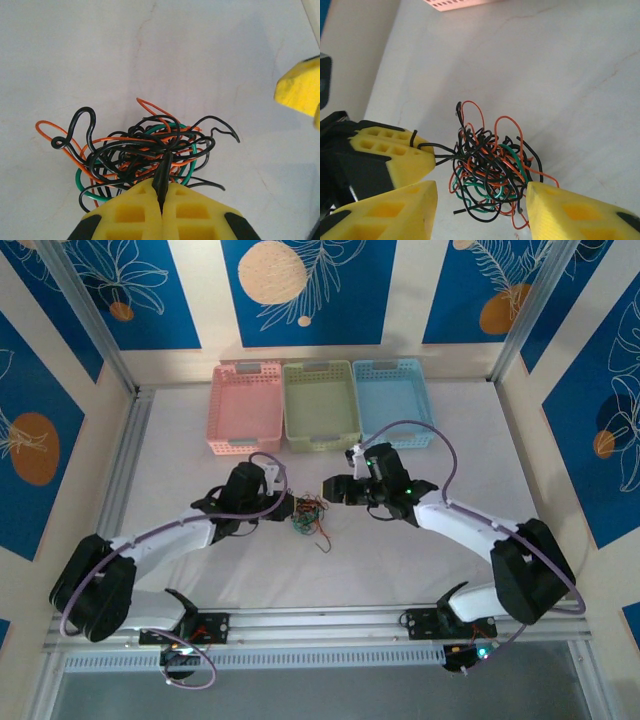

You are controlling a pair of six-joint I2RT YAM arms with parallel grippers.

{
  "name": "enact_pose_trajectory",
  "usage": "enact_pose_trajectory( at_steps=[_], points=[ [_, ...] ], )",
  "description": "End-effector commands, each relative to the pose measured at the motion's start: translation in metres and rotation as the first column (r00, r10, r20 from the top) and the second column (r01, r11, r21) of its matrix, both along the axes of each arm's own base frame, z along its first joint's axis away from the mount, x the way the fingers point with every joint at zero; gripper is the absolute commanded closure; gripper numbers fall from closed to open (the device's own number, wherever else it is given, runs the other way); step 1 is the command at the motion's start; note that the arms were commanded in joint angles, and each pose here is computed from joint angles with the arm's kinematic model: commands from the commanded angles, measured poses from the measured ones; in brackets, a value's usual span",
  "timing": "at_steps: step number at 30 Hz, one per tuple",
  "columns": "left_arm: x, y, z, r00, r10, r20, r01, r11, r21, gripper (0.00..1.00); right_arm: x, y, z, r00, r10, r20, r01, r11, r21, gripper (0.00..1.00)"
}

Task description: Untangle the cables

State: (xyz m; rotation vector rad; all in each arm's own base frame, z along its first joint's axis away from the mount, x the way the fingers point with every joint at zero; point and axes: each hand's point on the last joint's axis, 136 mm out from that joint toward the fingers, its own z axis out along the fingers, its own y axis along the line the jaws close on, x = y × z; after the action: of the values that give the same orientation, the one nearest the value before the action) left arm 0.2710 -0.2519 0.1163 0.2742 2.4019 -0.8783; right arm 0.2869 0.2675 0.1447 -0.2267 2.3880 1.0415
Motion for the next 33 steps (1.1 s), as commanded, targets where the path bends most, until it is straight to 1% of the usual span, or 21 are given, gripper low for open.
enact_pose_trajectory(
  at_steps=[1, 6, 9, 14, 17, 20, 23, 28, 33],
  points=[
    [-0.004, -0.006, 0.025, 0.996, -0.074, 0.05, 0.075, 0.997, -0.017, 1.0, -0.007, -0.001, 0.005, 0.997, 0.079, 0.011, -0.079, 0.995, 0.054, 0.45],
    [-0.008, -0.005, 0.031, 0.995, -0.089, 0.052, 0.09, 0.996, -0.015, 1.0, -0.017, 0.016, -0.002, 0.979, 0.192, -0.069, -0.189, 0.981, 0.054, 0.44],
    [-0.01, -0.005, 0.028, 0.995, -0.095, 0.044, 0.095, 0.995, -0.013, 1.0, -0.014, 0.02, -0.01, 0.974, 0.198, -0.108, -0.195, 0.98, 0.04, 0.44],
    [-0.01, -0.002, 0.023, 0.995, -0.088, 0.042, 0.088, 0.996, 0.004, 1.0, -0.015, 0.024, -0.016, 0.969, 0.205, -0.136, -0.204, 0.979, 0.02, 0.45],
    [-0.008, -0.002, 0.025, 0.995, -0.085, 0.048, 0.085, 0.996, 0.011, 1.0, -0.01, 0.023, -0.026, 0.967, 0.179, -0.181, -0.185, 0.983, -0.012, 0.45],
    [-0.006, 0.0, 0.026, 0.996, -0.077, 0.054, 0.076, 0.997, 0.027, 1.0, -0.01, 0.029, -0.032, 0.954, 0.201, -0.22, -0.211, 0.977, -0.02, 0.48],
    [-0.005, 0.003, 0.026, 0.996, -0.069, 0.059, 0.066, 0.997, 0.041, 1.0, -0.011, 0.032, -0.033, 0.952, 0.212, -0.222, -0.223, 0.974, -0.028, 0.51],
    [-0.005, 0.004, 0.026, 0.996, -0.068, 0.062, 0.065, 0.997, 0.043, 1.0, -0.011, 0.032, -0.034, 0.951, 0.21, -0.228, -0.223, 0.974, -0.031, 0.6],
    [-0.004, 0.004, 0.029, 0.995, -0.069, 0.068, 0.066, 0.996, 0.054, 1.0, -0.012, 0.033, -0.034, 0.949, 0.216, -0.229, -0.229, 0.973, -0.03, 0.61]
  ],
)
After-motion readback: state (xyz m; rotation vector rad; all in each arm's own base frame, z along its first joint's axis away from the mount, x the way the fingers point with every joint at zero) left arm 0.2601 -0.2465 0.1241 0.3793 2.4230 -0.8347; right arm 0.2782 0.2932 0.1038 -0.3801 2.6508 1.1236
